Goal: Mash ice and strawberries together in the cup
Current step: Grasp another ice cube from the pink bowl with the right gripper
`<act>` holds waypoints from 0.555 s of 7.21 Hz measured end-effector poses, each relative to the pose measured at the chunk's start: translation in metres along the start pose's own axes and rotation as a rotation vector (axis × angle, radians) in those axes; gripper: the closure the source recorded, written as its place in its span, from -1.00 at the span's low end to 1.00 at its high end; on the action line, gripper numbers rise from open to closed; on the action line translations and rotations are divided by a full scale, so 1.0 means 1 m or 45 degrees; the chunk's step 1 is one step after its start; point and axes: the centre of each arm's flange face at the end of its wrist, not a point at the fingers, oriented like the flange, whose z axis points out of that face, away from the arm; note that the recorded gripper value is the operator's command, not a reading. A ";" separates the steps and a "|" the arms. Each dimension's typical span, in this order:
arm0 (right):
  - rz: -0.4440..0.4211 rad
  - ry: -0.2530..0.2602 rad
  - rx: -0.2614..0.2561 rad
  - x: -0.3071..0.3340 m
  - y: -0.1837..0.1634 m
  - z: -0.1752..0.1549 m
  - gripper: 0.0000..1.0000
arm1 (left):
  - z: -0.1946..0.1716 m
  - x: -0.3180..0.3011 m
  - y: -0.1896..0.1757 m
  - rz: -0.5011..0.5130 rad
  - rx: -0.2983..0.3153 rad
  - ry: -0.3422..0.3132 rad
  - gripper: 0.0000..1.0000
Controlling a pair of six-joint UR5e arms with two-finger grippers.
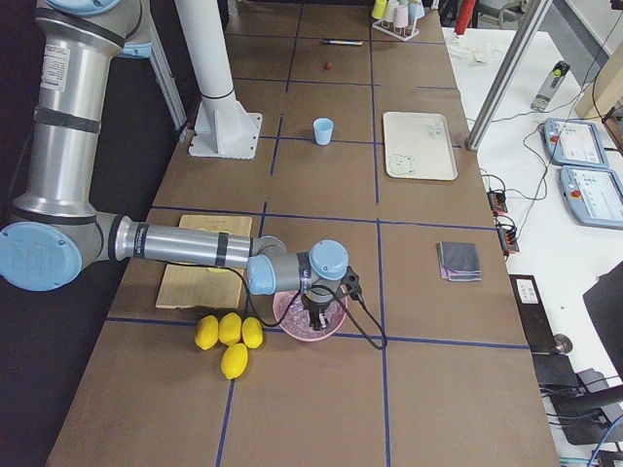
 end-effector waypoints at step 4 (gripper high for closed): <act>0.003 0.003 -0.003 0.001 0.000 0.001 0.14 | 0.000 0.000 0.000 0.000 0.000 0.000 -1.00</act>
